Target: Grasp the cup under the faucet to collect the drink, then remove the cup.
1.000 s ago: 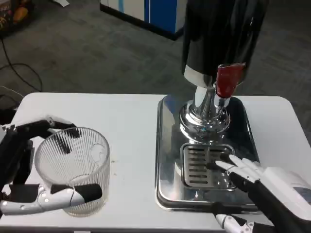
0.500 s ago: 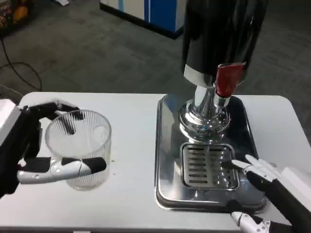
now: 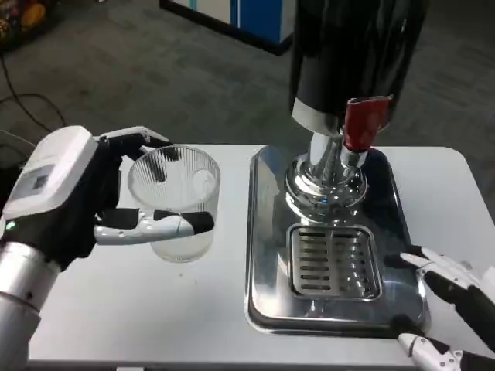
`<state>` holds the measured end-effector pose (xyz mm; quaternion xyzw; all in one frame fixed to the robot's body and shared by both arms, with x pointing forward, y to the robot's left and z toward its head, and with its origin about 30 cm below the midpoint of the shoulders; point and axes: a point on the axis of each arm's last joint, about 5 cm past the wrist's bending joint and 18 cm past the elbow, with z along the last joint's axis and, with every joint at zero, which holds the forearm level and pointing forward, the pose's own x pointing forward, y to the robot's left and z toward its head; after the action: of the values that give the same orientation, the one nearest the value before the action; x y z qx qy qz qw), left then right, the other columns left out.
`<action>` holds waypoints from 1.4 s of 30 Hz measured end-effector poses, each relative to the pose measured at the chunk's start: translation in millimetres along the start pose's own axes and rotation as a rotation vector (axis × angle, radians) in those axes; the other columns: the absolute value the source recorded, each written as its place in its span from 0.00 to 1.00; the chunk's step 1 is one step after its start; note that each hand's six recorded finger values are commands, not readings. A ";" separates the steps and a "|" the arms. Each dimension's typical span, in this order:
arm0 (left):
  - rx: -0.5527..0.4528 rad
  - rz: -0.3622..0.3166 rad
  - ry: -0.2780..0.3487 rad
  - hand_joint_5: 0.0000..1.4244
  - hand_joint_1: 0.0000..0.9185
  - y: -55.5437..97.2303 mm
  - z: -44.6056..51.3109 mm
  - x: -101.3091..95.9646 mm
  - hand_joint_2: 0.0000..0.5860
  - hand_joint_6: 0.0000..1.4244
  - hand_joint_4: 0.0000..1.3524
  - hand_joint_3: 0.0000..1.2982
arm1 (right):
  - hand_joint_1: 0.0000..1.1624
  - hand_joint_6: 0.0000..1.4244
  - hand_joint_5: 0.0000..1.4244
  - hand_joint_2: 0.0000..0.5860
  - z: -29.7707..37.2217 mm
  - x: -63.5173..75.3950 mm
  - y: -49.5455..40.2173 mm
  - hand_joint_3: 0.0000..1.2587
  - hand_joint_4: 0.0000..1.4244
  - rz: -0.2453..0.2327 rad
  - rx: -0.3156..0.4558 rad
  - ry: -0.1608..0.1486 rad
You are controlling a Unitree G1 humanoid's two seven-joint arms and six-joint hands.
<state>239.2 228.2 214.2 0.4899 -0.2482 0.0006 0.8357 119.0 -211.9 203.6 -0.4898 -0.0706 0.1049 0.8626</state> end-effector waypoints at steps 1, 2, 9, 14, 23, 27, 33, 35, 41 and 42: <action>-0.004 -0.003 -0.001 0.92 0.51 -1.7 0.1 2.5 0.00 1.00 0.84 0.83 | 0.31 0.00 0.03 0.80 -0.7 -1.1 -0.3 0.12 0.03 -0.001 0.001 0.006; -0.006 -0.004 -0.001 0.92 0.51 -3.3 0.3 5.0 0.00 1.00 0.84 0.83 | 0.31 0.00 0.03 0.80 -1.1 -1.9 -0.6 0.12 0.03 -0.001 0.002 0.010; -0.028 -0.011 -0.038 0.92 0.51 -17.1 9.1 30.5 0.00 1.00 0.84 0.82 | 0.31 0.00 0.03 0.80 -1.9 -6.8 -3.5 0.12 0.03 -0.014 0.013 0.017; -0.042 -0.032 -0.053 0.92 0.51 -26.6 14.7 47.0 0.00 1.00 0.84 0.82 | 0.31 0.00 0.03 0.80 -3.2 -9.0 -4.1 0.12 0.03 -0.016 0.019 0.025; -0.036 -0.114 -0.087 0.92 0.51 -44.5 26.2 68.9 0.01 1.00 0.84 0.82 | 0.31 0.00 0.03 0.80 -5.7 -11.8 -8.7 0.12 0.03 -0.040 0.022 0.033; -0.043 -0.159 -0.104 0.92 0.51 -57.1 33.5 75.2 0.01 1.00 0.84 0.82 | 0.31 0.00 0.03 0.80 -6.7 -12.7 -10.7 0.12 0.03 -0.050 0.028 0.035; -0.047 -0.199 -0.135 0.92 0.51 -66.7 41.0 78.7 0.01 1.00 0.84 0.82 | 0.31 0.00 0.04 0.80 -8.1 -14.4 -12.7 0.12 0.04 -0.061 0.036 0.039; -0.045 -0.216 -0.153 0.92 0.51 -70.4 43.7 79.0 0.01 1.00 0.84 0.82 | 0.31 0.00 0.04 0.80 -8.4 -14.8 -13.1 0.12 0.04 -0.063 0.037 0.042; -0.022 -0.235 -0.189 0.91 0.51 -74.7 50.8 82.8 0.01 1.00 0.84 0.82 | 0.31 0.00 0.04 0.80 -8.9 -15.5 -13.8 0.12 0.04 -0.067 0.039 0.044; -0.021 -0.238 -0.193 0.91 0.51 -75.5 51.3 83.0 0.01 1.00 0.84 0.82 | 0.31 0.00 0.04 0.80 -8.9 -15.5 -13.7 0.12 0.04 -0.067 0.040 0.043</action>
<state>309.1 126.8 207.2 0.5050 -0.2675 -0.1482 0.8071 107.5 -230.0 210.6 -0.4718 -0.0661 0.0669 0.8767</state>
